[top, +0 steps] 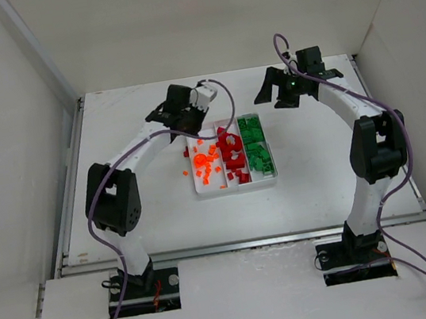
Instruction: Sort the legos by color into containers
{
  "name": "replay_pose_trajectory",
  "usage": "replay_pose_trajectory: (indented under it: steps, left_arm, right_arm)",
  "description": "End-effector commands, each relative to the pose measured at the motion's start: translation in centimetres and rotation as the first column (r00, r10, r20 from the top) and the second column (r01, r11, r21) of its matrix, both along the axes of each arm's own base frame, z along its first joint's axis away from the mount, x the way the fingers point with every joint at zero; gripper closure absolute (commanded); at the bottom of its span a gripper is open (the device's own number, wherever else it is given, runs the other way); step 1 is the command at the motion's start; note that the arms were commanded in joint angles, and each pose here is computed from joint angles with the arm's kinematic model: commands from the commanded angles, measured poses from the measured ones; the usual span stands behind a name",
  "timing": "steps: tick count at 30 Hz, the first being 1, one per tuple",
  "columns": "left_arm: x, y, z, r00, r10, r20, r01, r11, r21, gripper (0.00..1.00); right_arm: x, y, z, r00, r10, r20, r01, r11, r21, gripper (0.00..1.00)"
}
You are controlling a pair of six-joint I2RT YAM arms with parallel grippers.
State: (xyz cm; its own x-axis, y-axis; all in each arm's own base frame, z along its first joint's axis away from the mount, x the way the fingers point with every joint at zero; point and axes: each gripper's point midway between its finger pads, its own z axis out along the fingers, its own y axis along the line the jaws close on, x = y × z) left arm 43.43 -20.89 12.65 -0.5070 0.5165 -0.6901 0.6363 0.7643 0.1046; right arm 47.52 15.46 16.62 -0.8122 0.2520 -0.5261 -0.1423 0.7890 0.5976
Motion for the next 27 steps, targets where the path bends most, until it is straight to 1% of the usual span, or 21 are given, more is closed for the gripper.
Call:
replay_pose_trajectory:
  steps: [1, 3, 4, 5, 7, 10, 12, 14, 15, 16, 17, 19, 21, 23, 26, 27]
  left_arm:
    - [-2.6, -5.0, 1.5, 0.992, -0.126, -0.008, 0.125, 0.991, -0.057, 1.0]
    - [-3.5, -6.6, 0.5, 0.983, -0.181, -0.023, 0.18, 0.983, -0.034, 1.0]
    - [-4.6, -7.8, -0.1, 0.976, -0.214, -0.041, 0.213, 0.977, -0.026, 1.0]
    - [-5.0, -8.7, 0.3, 0.971, -0.236, -0.036, 0.235, 0.971, -0.037, 1.0]
    - [-6.1, -10.2, -1.0, 0.957, -0.283, -0.06, 0.281, 0.959, -0.029, 1.0]
    - [-6.5, -11.0, -2.0, 0.946, -0.317, -0.067, 0.317, 0.948, -0.011, 1.0]
    - [-6.5, -12.1, -1.8, 0.938, -0.344, -0.043, 0.343, 0.939, -0.022, 0.99]
    - [-6.5, -12.4, -2.1, 0.935, -0.351, -0.044, 0.35, 0.936, -0.03, 0.93]
    - [-6.8, -12.7, -2.1, 0.932, -0.36, -0.044, 0.359, 0.933, -0.03, 0.87]
    - [-6.7, -13.0, -1.7, 0.929, -0.367, -0.038, 0.365, 0.93, -0.04, 0.79]
    - [-6.7, -13.0, -1.7, 0.929, -0.367, -0.038, 0.365, 0.93, -0.041, 0.63]
    - [-6.7, -13.0, -1.7, 0.929, -0.367, -0.038, 0.365, 0.93, -0.041, 0.52]
    - [-6.5, -12.9, -1.4, 0.93, -0.365, -0.03, 0.364, 0.931, -0.027, 0.45]
    - [-5.9, -12.6, -0.6, 0.942, -0.336, -0.006, 0.336, 0.942, -0.017, 0.45]
    - [-4.8, -12.4, 1.2, 0.954, -0.298, 0.028, 0.299, 0.954, -0.037, 0.45]
    - [-4.6, -12.6, 3.2, 0.953, -0.296, 0.067, 0.3, 0.953, -0.053, 0.45]
  right_arm:
    - [0.4, -0.3, 2.0, 0.996, 0.02, 0.086, -0.019, 1.0, -0.014, 0.0]
    - [0.2, -0.3, 1.6, 0.997, 0.02, 0.077, -0.019, 1.0, -0.015, 0.0]
    - [0.1, -0.3, 1.5, 0.997, 0.02, 0.068, -0.019, 1.0, -0.016, 0.0]
    - [0.1, -0.4, 1.4, 0.997, 0.027, 0.074, -0.025, 0.999, -0.022, 0.0]
    - [0.0, -0.5, 1.6, 0.997, 0.032, 0.073, -0.031, 0.999, -0.009, 0.0]
    - [-0.1, -0.4, 1.7, 0.997, 0.039, 0.072, -0.039, 0.999, -0.002, 0.0]
    - [-0.1, -0.4, 1.7, 0.997, 0.039, 0.072, -0.039, 0.999, -0.002, 0.0]
    - [-0.1, -0.4, 1.7, 0.997, 0.039, 0.072, -0.039, 0.999, -0.002, 0.0]
    - [-0.1, -0.4, 1.7, 0.997, 0.039, 0.072, -0.039, 0.999, -0.002, 0.0]
    - [-0.1, -0.4, 1.7, 0.997, 0.039, 0.072, -0.039, 0.999, -0.002, 0.0]
    - [-0.1, -0.4, 1.7, 0.997, 0.039, 0.072, -0.039, 0.999, -0.002, 0.0]
    - [-0.1, -0.4, 1.7, 0.997, 0.039, 0.072, -0.039, 0.999, -0.002, 0.0]
    - [-0.1, -0.4, 1.7, 0.997, 0.039, 0.072, -0.039, 0.999, -0.002, 0.0]
    - [0.2, -0.4, 1.6, 0.996, 0.039, 0.074, -0.039, 0.999, -0.002, 0.0]
    - [0.2, -0.4, 1.6, 0.996, 0.039, 0.074, -0.039, 0.999, -0.002, 0.0]
    - [0.1, -0.3, 1.7, 0.996, 0.045, 0.074, -0.046, 0.999, 0.004, 0.0]
